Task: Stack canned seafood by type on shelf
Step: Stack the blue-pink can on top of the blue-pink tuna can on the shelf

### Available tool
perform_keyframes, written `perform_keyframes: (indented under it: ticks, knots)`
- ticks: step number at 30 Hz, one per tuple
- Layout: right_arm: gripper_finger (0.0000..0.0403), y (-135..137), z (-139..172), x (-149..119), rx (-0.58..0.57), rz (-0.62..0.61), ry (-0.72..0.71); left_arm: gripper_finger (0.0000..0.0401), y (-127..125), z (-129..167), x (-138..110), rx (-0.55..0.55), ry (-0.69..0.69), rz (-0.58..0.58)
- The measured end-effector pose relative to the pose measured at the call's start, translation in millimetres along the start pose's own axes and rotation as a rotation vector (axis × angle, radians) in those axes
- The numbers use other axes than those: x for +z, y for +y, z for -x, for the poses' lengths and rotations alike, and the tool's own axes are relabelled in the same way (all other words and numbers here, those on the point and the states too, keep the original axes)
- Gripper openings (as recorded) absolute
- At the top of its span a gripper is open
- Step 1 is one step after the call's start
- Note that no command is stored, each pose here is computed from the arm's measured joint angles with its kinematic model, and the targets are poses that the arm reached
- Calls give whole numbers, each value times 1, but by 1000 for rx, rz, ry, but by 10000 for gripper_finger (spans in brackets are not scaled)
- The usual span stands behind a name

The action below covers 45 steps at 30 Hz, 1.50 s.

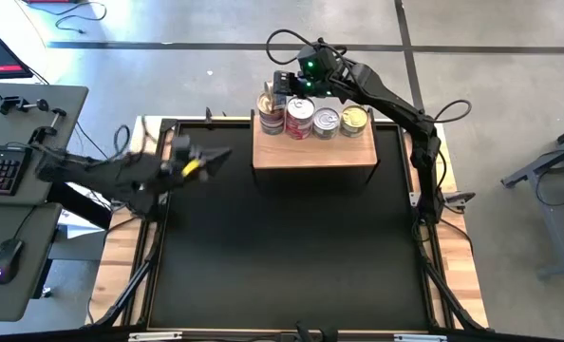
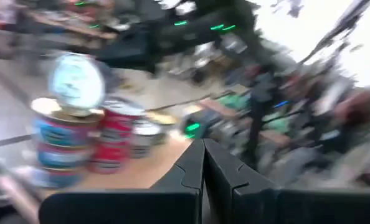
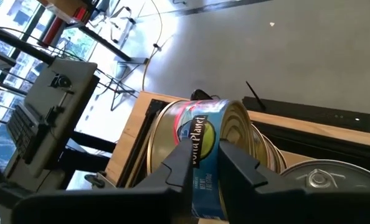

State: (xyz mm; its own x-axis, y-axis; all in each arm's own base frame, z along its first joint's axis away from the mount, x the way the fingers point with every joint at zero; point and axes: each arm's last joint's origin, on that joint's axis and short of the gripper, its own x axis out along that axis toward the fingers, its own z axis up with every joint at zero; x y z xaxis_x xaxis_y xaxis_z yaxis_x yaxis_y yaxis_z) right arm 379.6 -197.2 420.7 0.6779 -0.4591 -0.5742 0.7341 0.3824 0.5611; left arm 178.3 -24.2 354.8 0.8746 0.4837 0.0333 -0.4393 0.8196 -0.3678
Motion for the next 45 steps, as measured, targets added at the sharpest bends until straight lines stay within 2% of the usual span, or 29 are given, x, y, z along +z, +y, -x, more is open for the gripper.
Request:
perform_keyframes:
  ticks: [4, 7, 11, 16, 20, 26, 33, 39, 42, 45]
  knots:
    - [46, 1, 0, 1, 7, 34, -6, 0, 20, -30, 19, 96, 103, -90]
    - [56, 1, 0, 2, 25, 77, -10, 0, 37, -56, 18, 118, 178, -84]
    - [107, 1, 0, 3, 73, 141, 23, 0, 53, -82, 12, 139, 198, -45]
    - [184, -2, 0, 4, 62, 171, 31, 0, 70, -105, 10, 202, 150, -47]
    - [216, -1, 0, 4, 68, 196, 35, 0, 82, -123, 10, 198, 107, -73]
    - [221, -2, 0, 6, 84, 192, 34, 0, 106, -143, 6, 153, 115, -115]
    - [220, 2, 0, 7, 113, 163, 11, 0, 119, -136, 21, 132, 91, -212]
    - [215, 6, 4, 11, 159, 153, -11, 0, 130, -132, 31, 138, 68, -240]
    - [214, 5, 11, 12, 150, 140, -5, 0, 134, -137, 28, 86, 84, -234]
    - [199, -2, 23, 11, 82, 175, 16, 0, 134, -141, 24, 38, 103, -220]
